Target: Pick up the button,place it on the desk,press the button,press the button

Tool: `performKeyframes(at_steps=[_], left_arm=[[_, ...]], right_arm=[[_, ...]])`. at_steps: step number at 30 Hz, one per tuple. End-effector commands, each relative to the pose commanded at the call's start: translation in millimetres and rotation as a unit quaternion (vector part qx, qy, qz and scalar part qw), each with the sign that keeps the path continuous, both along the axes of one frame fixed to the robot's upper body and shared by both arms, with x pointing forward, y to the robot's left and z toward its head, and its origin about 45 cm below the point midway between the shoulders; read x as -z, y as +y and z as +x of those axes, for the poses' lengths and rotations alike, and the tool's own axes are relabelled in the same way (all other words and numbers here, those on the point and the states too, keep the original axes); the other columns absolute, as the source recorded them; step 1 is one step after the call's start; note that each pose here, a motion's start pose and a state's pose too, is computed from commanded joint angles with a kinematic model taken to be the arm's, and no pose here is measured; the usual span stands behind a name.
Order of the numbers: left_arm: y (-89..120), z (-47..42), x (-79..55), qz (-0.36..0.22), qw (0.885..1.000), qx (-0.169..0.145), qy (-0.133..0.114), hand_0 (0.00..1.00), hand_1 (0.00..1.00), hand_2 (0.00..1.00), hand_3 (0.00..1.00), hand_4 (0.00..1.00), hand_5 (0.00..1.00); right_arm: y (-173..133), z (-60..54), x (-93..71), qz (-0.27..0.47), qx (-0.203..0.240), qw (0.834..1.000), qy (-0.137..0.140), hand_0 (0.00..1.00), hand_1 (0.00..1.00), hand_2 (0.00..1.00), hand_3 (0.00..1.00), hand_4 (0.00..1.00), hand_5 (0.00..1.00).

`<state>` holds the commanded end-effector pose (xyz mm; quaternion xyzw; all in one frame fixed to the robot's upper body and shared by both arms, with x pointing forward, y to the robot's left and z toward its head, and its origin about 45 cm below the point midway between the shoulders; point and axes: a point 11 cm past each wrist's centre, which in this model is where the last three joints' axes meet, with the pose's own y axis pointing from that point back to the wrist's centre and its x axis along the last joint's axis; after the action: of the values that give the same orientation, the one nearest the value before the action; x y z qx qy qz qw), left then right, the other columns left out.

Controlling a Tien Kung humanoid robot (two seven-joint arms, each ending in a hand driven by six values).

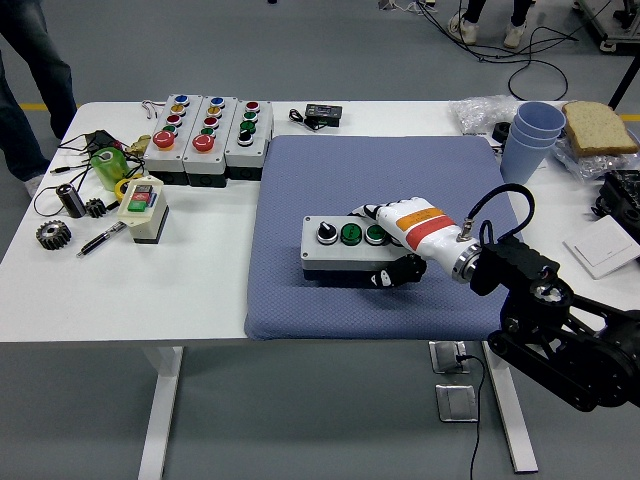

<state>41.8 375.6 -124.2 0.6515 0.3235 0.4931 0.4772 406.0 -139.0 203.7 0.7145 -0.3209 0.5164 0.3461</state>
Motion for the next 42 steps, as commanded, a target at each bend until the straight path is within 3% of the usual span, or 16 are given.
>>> performKeyframes(at_steps=[3,4,9,10,15,16,26,33,34,39,40,42], left_arm=[[0,0.0,-0.1,0.000,1.000,0.000,0.000,0.640,0.694,0.704,0.630,0.378,0.731],[0,-0.3,-0.1,0.001,1.000,0.001,0.001,0.641,0.694,0.705,0.631,0.378,0.732],[1,-1.1,-0.1,0.001,1.000,0.002,0.003,0.641,0.694,0.705,0.631,0.378,0.732],[1,-1.1,-0.1,0.001,1.000,0.002,0.002,0.640,0.694,0.703,0.630,0.378,0.730],[2,0.4,-0.7,0.003,1.000,0.001,0.001,0.640,0.694,0.703,0.630,0.378,0.730],[2,0.5,-0.7,0.003,1.000,0.001,0.001,0.640,0.694,0.703,0.631,0.379,0.728],[2,0.2,-0.5,0.002,1.000,0.000,0.001,0.640,0.694,0.703,0.630,0.379,0.728],[2,3.5,-1.0,0.002,1.000,-0.001,-0.003,0.640,0.694,0.702,0.630,0.378,0.727],[2,3.1,-0.9,0.002,1.000,-0.003,-0.003,0.640,0.694,0.702,0.630,0.378,0.727],[2,1.8,-0.8,0.002,1.000,-0.003,-0.003,0.640,0.694,0.702,0.630,0.378,0.727],[3,1.4,-0.8,0.002,1.000,-0.003,-0.002,0.640,0.693,0.701,0.630,0.377,0.728],[3,0.3,-0.7,0.002,1.000,-0.003,-0.001,0.640,0.693,0.701,0.630,0.377,0.728]], right_arm=[[-1,-0.4,7.0,-0.016,-0.001,1.000,0.010,0.097,0.132,0.372,0.542,0.751,0.194],[-1,-0.3,8.3,-0.018,0.000,1.000,0.010,0.329,0.272,0.460,0.571,0.792,0.220],[-4,1.1,12.2,-0.034,0.008,0.999,0.008,0.329,0.272,0.460,0.571,0.792,0.220],[-5,1.6,11.7,-0.038,0.009,0.999,0.004,0.936,0.700,0.741,0.785,0.972,0.230],[-8,3.6,9.3,-0.038,0.011,0.999,0.003,0.936,0.700,0.741,0.785,0.972,0.230],[-8,3.9,9.2,-0.039,0.011,0.999,0.005,0.998,0.842,0.899,0.944,0.998,0.199],[-11,-1.1,4.0,-0.025,0.011,0.999,0.020,0.998,0.896,0.951,0.990,0.998,0.158],[-21,-12.5,-23.9,0.058,0.026,0.998,0.011,0.998,0.900,0.960,0.998,0.998,0.155],[-29,-14.0,-28.0,0.070,0.039,0.997,0.003,0.797,0.667,0.784,0.903,0.989,0.144],[-62,-27.6,-56.1,0.101,0.071,0.990,-0.071,0.797,0.667,0.784,0.903,0.989,0.144],[-68,-29.8,-59.4,0.098,0.073,0.989,-0.082,0.486,0.366,0.541,0.836,0.973,0.147],[-76,-33.2,-60.7,0.093,0.074,0.989,-0.084,0.486,0.366,0.541,0.836,0.973,0.147]])
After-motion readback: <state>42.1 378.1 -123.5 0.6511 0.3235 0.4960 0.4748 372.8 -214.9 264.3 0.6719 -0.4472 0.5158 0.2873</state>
